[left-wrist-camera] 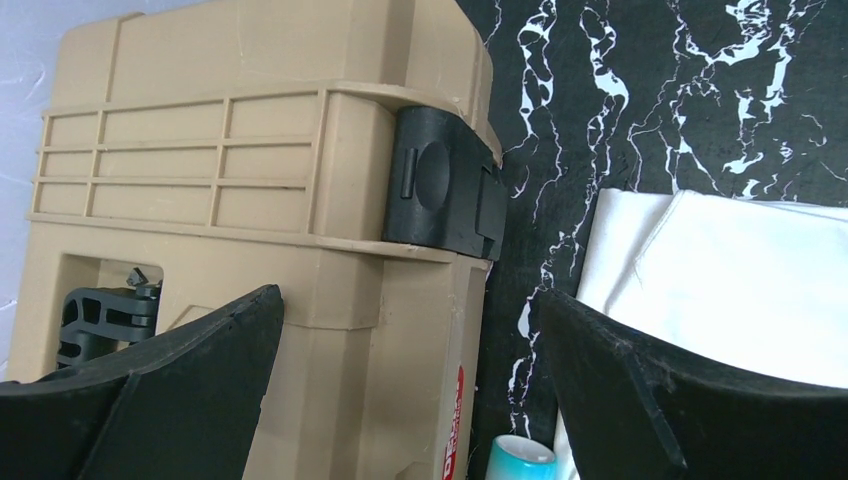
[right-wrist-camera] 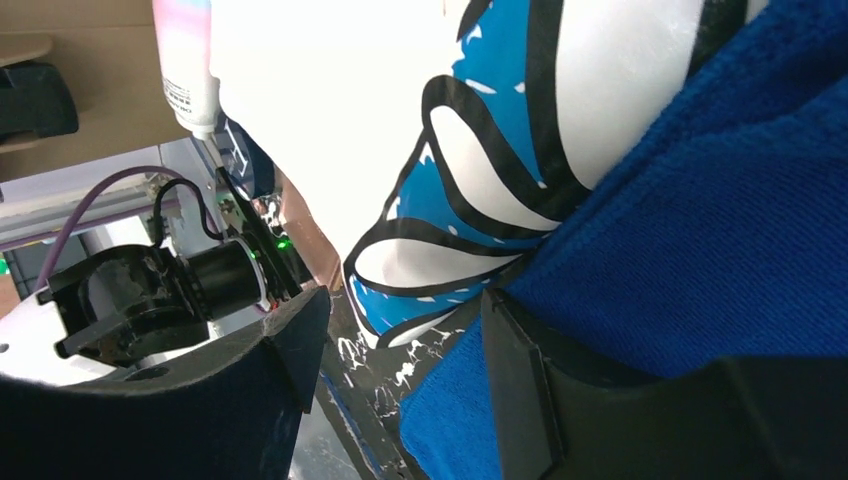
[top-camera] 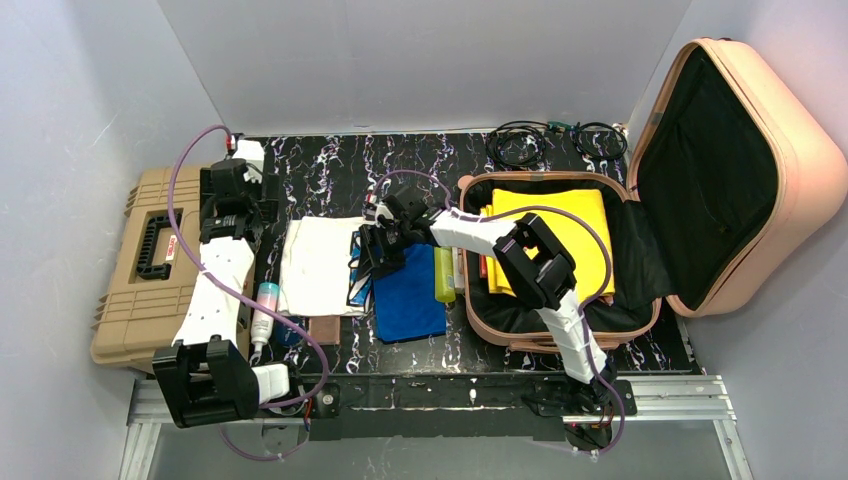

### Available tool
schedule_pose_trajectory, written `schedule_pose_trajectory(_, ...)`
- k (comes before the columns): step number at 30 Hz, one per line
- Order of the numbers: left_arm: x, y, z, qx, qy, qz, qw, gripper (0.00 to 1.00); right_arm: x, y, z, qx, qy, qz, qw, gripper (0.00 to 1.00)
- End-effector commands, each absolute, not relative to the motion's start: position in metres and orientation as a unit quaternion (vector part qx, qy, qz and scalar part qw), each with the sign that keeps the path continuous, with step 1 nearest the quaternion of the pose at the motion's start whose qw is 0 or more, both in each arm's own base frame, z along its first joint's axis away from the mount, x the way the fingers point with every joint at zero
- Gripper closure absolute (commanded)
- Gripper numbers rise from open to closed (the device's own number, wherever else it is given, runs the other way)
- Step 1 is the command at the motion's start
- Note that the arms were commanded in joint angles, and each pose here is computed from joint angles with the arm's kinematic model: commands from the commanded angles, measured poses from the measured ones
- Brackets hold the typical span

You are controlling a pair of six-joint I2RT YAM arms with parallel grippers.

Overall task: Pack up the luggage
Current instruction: Pick up the clothes at the center of the board.

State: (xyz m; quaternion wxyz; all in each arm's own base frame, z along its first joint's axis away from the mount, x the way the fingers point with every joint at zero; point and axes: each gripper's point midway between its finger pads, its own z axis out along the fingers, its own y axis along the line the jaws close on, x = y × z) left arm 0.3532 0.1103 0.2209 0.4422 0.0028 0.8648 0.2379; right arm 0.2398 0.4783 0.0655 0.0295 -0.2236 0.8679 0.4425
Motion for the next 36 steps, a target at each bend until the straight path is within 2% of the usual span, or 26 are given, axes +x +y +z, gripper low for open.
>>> schedule_pose_trajectory(1, 0.346, 0.117, 0.208, -0.003, 0.87, 0.249, 0.426, 0.02, 0.245, 0.502, 0.077, -0.214, 0.859, 0.464, 0.042, 0.34)
schedule_pose_trajectory(8, 0.333, 0.104, 0.189, 0.01, 0.883, 0.217, 0.417, 0.02, 0.257, 0.502, 0.059, -0.188, 0.883, 0.427, 0.054, 0.33)
schedule_pose_trajectory(15, 0.329, 0.057, 0.182, 0.078, 0.884, 0.107, 0.449, 0.02, 0.272, 0.507, 0.056, -0.191, 0.888, 0.411, 0.08, 0.32)
schedule_pose_trajectory(24, 0.332, 0.034, 0.165, 0.11, 0.891, 0.065, 0.436, 0.02, 0.339, 0.518, 0.066, -0.203, 0.884, 0.384, 0.173, 0.31)
schedule_pose_trajectory(33, 0.336, 0.005, 0.134, 0.148, 0.899, 0.023, 0.412, 0.16, 0.379, 0.506, 0.084, -0.186, 0.876, 0.393, 0.208, 0.3)
schedule_pose_trajectory(36, 0.339, -0.003, 0.123, 0.147, 0.905, 0.006, 0.4, 0.26, 0.375, 0.516, 0.082, -0.189, 0.866, 0.421, 0.194, 0.3)
